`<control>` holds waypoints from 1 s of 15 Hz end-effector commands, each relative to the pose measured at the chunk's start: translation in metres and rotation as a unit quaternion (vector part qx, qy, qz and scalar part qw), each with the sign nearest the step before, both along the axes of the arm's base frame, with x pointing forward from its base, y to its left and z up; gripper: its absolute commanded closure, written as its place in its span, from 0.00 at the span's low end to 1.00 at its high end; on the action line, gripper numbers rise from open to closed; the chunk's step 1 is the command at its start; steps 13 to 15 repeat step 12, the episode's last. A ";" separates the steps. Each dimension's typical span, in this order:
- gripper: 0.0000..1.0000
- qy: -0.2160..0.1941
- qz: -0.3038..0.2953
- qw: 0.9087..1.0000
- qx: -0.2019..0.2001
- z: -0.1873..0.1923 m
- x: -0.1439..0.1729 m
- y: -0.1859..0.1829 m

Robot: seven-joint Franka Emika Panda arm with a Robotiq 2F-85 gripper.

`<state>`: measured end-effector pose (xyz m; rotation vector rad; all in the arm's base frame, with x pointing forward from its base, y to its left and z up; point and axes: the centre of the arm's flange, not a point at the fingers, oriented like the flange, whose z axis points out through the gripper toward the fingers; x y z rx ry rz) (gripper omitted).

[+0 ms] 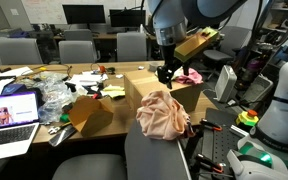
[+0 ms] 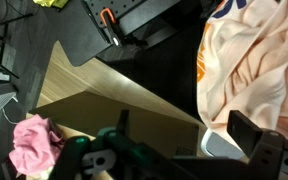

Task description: Place the peach t-shirt on the backrest of the grey chair

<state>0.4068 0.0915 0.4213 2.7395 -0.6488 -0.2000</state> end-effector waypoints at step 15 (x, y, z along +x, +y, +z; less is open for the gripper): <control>0.00 -0.013 -0.126 0.992 0.025 0.006 -0.071 -0.060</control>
